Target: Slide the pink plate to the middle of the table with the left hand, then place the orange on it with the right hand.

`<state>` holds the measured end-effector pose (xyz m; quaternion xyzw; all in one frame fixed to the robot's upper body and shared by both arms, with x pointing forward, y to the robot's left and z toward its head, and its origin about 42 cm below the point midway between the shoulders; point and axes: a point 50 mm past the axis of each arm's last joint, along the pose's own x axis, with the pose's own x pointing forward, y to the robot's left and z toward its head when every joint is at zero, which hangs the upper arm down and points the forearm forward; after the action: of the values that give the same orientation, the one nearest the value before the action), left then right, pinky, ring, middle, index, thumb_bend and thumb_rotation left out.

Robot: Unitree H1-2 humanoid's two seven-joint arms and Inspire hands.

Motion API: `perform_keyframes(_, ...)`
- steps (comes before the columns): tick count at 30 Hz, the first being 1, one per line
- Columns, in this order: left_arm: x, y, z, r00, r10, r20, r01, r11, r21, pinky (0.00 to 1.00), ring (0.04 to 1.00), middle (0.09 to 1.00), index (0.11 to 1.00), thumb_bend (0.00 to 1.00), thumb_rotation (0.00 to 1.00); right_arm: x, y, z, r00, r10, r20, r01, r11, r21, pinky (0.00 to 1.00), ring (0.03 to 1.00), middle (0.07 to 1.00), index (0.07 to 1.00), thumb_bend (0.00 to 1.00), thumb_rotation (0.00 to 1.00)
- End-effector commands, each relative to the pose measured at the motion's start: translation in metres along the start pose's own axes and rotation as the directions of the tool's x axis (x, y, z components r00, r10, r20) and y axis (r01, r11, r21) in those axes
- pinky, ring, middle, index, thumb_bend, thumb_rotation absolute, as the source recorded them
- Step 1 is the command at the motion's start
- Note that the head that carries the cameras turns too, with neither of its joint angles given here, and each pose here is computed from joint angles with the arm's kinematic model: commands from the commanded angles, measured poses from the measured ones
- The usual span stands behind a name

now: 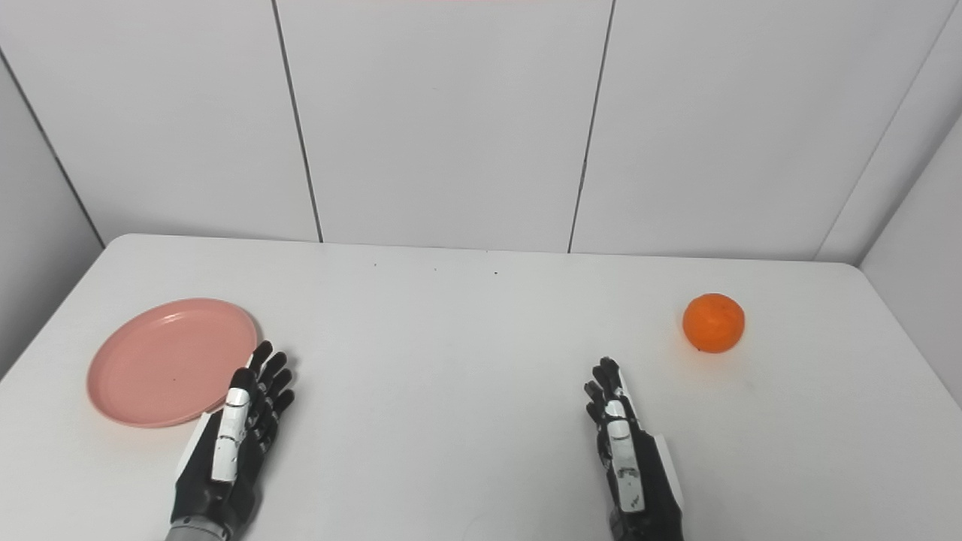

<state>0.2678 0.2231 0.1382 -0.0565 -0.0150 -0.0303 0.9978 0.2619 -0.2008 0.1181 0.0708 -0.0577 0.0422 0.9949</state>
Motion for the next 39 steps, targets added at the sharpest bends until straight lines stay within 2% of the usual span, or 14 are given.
perform_keyframes(1,0.006,-0.002,0.017,0.998,-0.018,0.063,0.018,1.0,0.006,1.0,1.0,1.0,1.0,0.74,1.0,0.004,0.003,0.009,1.0,0.008,0.029,-0.008,1.0,0.007,0.99,0.969,0.977,0.974,0.71,1.0)
perform_keyframes(10,0.007,0.001,0.017,0.998,-0.018,0.065,0.018,1.0,0.001,1.0,1.0,1.0,1.0,0.73,1.0,0.006,0.007,0.007,1.0,0.007,0.028,-0.007,1.0,0.007,1.0,0.969,0.98,0.982,0.71,1.0)
perform_keyframes(22,0.006,-0.003,0.014,0.998,-0.024,0.061,0.023,1.0,0.01,1.0,1.0,1.0,1.0,0.73,1.0,0.003,0.001,0.007,0.999,0.011,0.03,-0.011,1.0,0.01,1.0,0.972,0.98,0.981,0.71,1.0)
perform_keyframes(39,0.013,-0.034,-0.015,0.998,-0.009,0.068,0.011,0.999,-0.035,1.0,1.0,1.0,1.0,0.69,1.0,-0.002,-0.044,-0.012,0.999,0.041,0.001,-0.041,0.999,-0.023,1.0,0.991,1.0,1.0,0.74,1.0)
